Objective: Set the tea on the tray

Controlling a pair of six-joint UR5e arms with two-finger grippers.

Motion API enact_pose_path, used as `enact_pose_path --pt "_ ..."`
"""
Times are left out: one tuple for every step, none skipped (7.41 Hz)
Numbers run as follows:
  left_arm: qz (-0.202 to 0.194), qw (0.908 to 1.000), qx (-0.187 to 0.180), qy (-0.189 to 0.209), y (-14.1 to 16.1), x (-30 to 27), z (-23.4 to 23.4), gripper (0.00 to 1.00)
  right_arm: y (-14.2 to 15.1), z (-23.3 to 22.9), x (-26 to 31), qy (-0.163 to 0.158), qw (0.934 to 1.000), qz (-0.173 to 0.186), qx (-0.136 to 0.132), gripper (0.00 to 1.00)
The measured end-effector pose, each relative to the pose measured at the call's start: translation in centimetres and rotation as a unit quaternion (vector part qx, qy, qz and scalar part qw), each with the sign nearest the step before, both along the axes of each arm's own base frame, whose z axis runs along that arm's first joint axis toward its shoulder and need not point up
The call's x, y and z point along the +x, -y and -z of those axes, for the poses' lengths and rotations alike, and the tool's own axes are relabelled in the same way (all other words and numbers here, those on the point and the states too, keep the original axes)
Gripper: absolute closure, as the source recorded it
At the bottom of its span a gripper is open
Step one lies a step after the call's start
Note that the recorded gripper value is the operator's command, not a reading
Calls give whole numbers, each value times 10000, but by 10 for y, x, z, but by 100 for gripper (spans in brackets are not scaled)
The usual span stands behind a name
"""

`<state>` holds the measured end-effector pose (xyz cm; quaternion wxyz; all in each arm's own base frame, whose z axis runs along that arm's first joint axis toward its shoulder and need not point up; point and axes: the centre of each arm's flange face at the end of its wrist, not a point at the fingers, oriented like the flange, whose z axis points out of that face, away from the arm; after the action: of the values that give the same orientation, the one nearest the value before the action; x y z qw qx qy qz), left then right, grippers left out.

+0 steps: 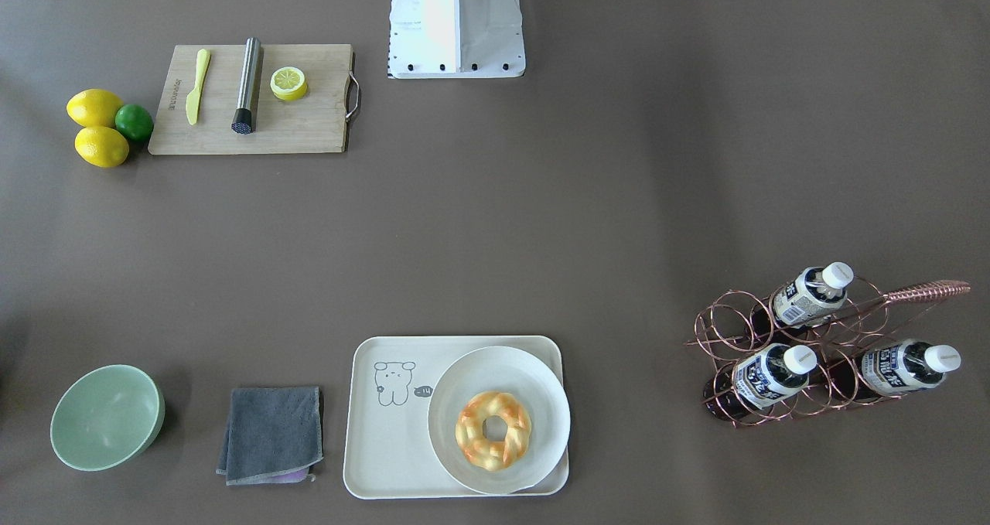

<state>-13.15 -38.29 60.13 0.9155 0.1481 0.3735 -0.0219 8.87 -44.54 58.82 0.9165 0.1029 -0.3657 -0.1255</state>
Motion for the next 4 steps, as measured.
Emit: enact_pose_path --pt "-28 10000 -27 -7 -2 3 -1 3 0 0 0 0 10000 0 -3 0" --pt "-70 10000 -45 -11 -3 6 -2 3 -1 -1 0 -3 10000 -2 -10 0" --pt "-98 9999 -39 -10 -3 9 -1 3 -1 -1 0 -9 10000 -5 -19 0" --pt "-114 9999 -17 -6 -3 10 0 3 -1 -2 0 -14 10000 -7 -25 0"
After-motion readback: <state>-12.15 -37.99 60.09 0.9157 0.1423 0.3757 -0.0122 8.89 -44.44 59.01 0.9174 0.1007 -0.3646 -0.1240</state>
